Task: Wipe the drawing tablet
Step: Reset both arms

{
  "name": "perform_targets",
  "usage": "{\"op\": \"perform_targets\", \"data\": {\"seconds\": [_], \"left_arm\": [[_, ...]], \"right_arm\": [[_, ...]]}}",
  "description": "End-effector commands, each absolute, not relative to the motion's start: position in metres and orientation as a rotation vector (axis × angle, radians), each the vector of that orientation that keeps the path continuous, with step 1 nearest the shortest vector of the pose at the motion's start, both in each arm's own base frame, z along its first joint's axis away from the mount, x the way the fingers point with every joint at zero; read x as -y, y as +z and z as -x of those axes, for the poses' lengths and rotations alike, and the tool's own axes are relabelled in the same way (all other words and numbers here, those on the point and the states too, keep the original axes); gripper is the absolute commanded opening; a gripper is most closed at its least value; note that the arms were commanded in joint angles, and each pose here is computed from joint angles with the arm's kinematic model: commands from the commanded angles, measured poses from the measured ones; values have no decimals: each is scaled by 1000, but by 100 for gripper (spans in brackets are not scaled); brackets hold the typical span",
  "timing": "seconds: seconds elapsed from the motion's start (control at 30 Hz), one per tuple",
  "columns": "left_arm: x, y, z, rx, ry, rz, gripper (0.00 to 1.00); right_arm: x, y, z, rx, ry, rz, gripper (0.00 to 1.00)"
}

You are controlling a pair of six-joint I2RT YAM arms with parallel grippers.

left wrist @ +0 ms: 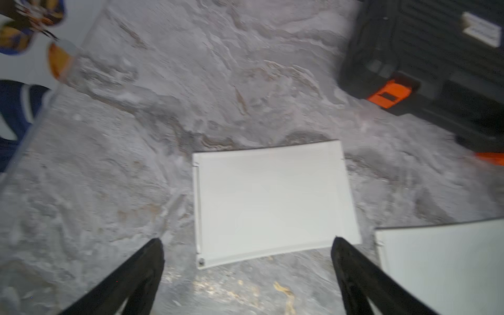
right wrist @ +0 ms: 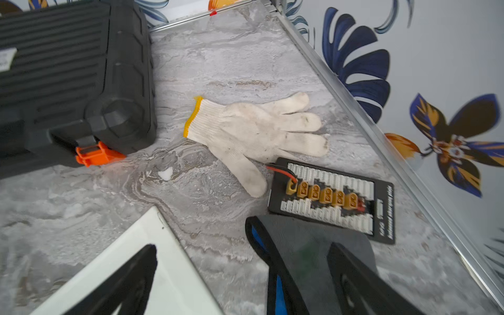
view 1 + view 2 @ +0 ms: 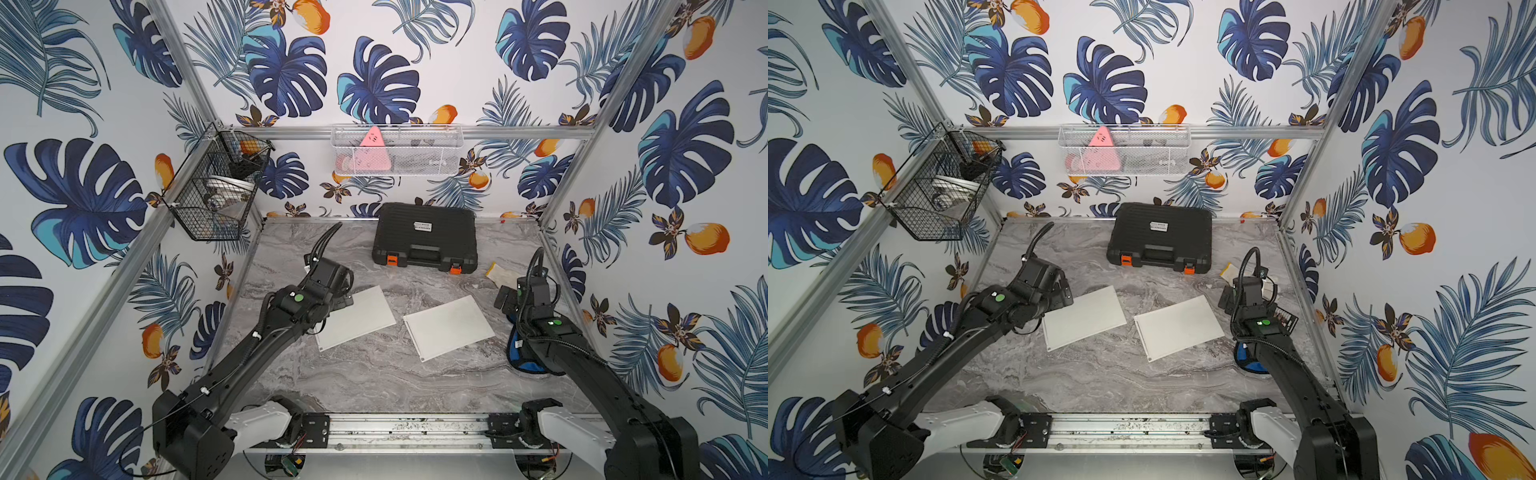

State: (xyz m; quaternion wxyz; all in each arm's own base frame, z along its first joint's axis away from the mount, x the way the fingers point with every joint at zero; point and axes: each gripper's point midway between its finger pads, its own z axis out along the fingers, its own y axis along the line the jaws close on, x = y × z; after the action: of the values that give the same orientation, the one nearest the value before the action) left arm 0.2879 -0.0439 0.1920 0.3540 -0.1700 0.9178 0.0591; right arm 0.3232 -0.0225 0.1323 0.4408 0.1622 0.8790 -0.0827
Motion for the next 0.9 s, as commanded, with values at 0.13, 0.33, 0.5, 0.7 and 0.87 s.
{"op": "perform_targets", "data": {"seconds": [0.13, 0.33, 0.5, 0.7, 0.87], "left_arm": [[3, 181, -311, -2137, 482, 142, 99], [-10, 151, -327, -1972, 357, 152, 99], [-31, 130, -338, -1893, 284, 257, 99], [-22, 108, -362, -1901, 205, 207, 99], [-24, 106, -381, -1855, 194, 195, 99]], "right_arm": [[17, 145, -376, -1908, -102, -237, 100], [21, 115, -380, -1894, -60, -227, 100], [20, 107, -384, -1872, -17, -207, 100], [24, 85, -386, -1843, -5, -224, 100], [21, 77, -394, -1889, 0, -201, 100]]}}
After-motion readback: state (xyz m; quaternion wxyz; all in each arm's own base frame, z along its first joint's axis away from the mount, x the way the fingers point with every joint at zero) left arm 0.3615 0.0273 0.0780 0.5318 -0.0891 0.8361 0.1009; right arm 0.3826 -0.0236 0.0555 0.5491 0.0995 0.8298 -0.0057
